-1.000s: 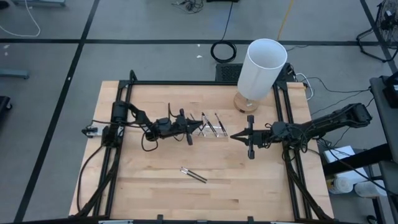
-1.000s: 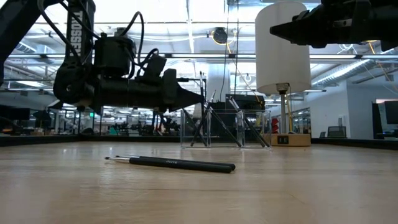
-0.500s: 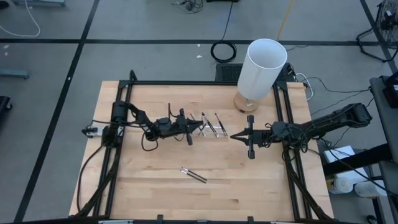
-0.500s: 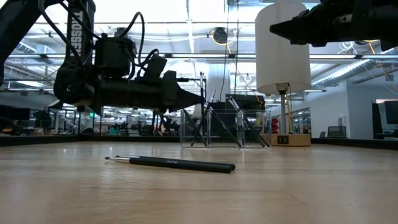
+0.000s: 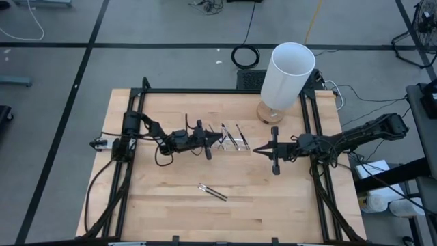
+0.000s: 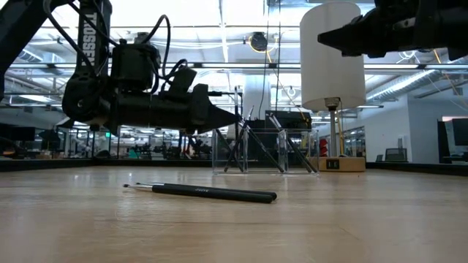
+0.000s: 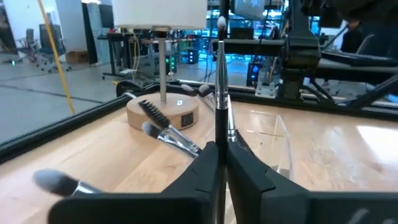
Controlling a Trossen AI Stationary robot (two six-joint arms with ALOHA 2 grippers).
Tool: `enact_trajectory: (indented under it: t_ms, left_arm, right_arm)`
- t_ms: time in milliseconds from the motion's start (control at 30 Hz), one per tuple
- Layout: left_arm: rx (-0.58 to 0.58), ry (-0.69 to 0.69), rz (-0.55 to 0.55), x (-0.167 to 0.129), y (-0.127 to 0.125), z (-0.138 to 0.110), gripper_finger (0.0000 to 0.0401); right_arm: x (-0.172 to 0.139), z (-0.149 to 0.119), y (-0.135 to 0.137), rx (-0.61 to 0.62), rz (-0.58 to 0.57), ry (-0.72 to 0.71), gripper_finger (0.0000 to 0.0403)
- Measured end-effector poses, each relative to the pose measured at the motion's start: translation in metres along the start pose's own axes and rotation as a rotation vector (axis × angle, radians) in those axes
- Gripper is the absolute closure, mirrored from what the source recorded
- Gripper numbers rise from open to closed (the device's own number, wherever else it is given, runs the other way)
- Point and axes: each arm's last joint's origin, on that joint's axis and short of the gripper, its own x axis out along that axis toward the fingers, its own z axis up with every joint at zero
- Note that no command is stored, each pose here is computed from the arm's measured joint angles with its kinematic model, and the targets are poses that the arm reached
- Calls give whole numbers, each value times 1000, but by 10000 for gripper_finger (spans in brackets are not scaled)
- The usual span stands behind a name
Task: Put items in baskets/containers
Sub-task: Put the black eyeshadow brush into the left section of the transparent organizer, then put the black eyeshadow brush into the right section of the transparent organizer
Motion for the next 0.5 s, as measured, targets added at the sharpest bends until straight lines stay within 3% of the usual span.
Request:
enact_trajectory:
  t_ms: [200,500]
  left_arm:
    - [0,33,28,0,2,-3,340]
    - [50,-1,29,-1,1,2,337]
  right_arm:
    - [0,-4,1,-4,13,43,403]
    - [0,-4,1,6,13,44,403]
